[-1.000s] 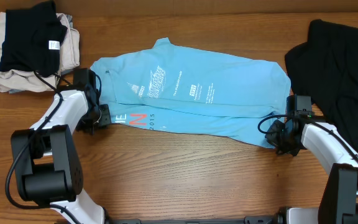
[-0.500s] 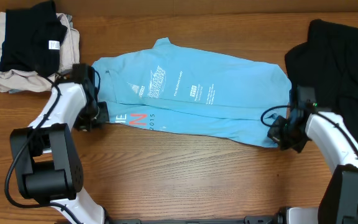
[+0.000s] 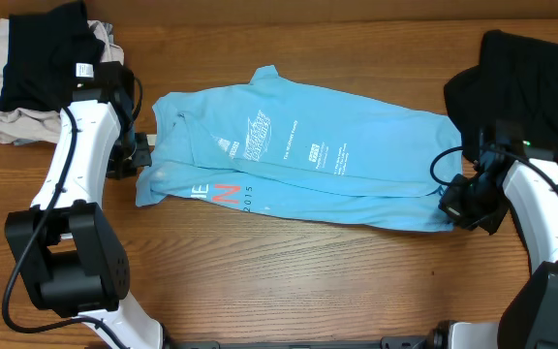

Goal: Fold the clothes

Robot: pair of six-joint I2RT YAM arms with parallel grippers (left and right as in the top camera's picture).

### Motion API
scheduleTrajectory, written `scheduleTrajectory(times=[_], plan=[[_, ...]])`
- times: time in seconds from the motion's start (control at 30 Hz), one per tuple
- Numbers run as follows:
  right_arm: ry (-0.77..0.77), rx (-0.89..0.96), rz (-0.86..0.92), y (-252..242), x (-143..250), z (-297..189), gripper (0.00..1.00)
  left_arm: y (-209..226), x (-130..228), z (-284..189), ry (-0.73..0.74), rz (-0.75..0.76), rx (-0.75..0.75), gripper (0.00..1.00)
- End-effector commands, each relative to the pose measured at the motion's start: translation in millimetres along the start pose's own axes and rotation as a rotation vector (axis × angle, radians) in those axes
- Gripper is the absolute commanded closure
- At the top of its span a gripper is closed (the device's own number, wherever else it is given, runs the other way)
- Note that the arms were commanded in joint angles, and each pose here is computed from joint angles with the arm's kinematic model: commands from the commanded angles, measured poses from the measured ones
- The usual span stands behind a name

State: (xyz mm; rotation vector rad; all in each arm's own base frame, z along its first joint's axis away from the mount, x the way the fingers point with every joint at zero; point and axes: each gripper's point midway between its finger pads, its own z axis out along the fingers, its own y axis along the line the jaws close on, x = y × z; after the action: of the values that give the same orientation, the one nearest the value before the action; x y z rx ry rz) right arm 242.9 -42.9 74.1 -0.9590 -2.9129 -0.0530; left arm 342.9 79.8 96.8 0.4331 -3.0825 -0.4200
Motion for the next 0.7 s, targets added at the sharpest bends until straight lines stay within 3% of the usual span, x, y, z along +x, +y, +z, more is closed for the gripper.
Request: scheduleTrajectory(times=[0.0,0.03,0.1,0.17,0.27,0.47,0.6,0.67], plan=[[-0.038,-0.052,-0.015,7,-11,-9,0.96,-25,3,5,0.026,0.009,0.146,0.76],[-0.046,-0.055,-0.017,8,-13,-9,0.96,-34,7,10,0.037,0.025,0.192,0.61],[-0.057,-0.060,-0.017,9,-16,-9,0.96,-47,15,21,0.055,0.045,0.251,0.42],[-0.061,-0.062,-0.017,10,-17,-9,0.96,-52,23,37,0.069,0.045,0.262,0.35],[-0.062,-0.062,-0.017,10,-17,-9,0.96,-56,35,59,0.082,0.046,0.260,0.33],[-0.063,-0.062,-0.017,10,-17,-9,0.96,-62,42,86,0.053,0.042,0.264,0.40],[-0.063,-0.062,-0.017,10,-17,-9,0.96,-56,33,90,0.013,0.036,0.219,0.60],[-0.064,-0.062,-0.017,10,-17,-9,0.96,-46,28,92,-0.011,0.026,0.166,0.78]])
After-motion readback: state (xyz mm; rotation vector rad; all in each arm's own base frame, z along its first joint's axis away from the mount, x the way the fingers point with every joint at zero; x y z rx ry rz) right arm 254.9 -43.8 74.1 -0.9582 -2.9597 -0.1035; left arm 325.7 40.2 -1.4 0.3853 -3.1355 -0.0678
